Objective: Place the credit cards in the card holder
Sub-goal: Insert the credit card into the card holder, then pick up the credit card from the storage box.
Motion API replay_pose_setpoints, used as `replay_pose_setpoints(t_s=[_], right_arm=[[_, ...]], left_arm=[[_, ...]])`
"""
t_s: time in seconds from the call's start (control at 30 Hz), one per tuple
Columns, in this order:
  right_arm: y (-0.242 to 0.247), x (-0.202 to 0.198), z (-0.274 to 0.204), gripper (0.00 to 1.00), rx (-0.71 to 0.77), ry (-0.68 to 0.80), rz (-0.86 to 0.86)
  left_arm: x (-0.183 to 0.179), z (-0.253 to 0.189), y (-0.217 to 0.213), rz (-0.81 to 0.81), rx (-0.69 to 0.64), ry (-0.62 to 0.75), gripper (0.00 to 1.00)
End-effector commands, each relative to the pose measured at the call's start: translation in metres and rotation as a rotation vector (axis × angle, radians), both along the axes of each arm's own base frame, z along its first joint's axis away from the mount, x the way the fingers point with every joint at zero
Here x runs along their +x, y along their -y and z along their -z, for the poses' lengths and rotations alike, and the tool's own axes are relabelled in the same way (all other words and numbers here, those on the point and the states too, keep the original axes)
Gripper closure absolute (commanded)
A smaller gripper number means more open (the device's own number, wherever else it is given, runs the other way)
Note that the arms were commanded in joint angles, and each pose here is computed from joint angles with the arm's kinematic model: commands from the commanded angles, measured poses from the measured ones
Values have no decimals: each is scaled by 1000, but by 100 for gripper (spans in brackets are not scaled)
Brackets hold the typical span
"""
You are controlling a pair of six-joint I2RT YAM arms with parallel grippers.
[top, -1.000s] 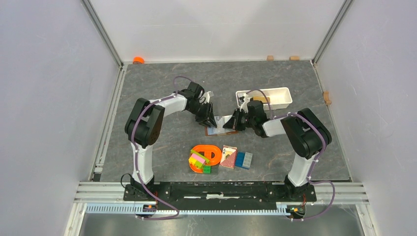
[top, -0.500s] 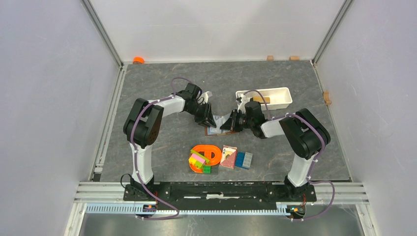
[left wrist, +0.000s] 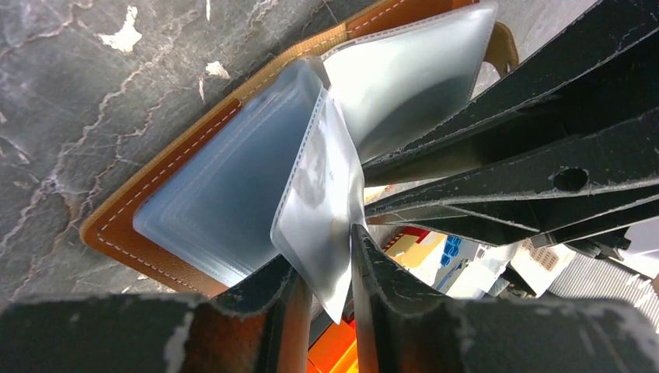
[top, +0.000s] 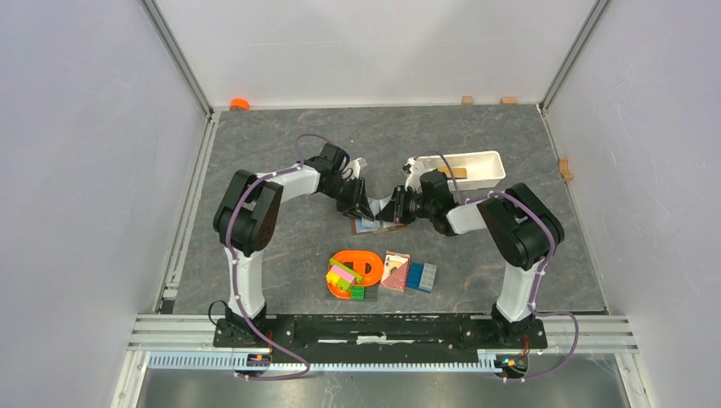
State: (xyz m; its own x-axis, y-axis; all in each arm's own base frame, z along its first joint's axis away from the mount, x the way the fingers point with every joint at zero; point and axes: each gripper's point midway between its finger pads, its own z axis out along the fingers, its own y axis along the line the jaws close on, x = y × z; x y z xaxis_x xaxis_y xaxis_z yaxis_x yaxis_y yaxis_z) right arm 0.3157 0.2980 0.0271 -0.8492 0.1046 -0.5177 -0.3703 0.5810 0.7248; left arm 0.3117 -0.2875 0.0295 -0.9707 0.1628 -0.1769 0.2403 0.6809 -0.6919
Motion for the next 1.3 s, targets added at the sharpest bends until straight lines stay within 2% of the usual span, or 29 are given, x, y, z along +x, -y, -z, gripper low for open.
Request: replay_pose_setpoints(t_s=[0.0, 0.2, 0.5, 0.9, 1.17, 1.27], right_arm=[[-18, 6, -41, 72, 63, 158, -93], [5, 13, -44, 60, -82, 201, -15], [61, 17, -62, 44, -244, 268, 185], [133, 26, -92, 29, -374, 359, 325], [146, 28, -94, 25, -393, 365, 340], [146, 30, -96, 25, -388, 372, 338]], left_arm=[[1, 7, -3, 25, 38, 40, 69], [4, 4, -5, 15, 54, 42, 71], [14, -17, 6, -19, 1, 74, 62], [16, -38, 65, 19, -19, 154, 51], [1, -17, 84, 65, 18, 142, 48], [-1, -23, 84, 71, 20, 163, 47]])
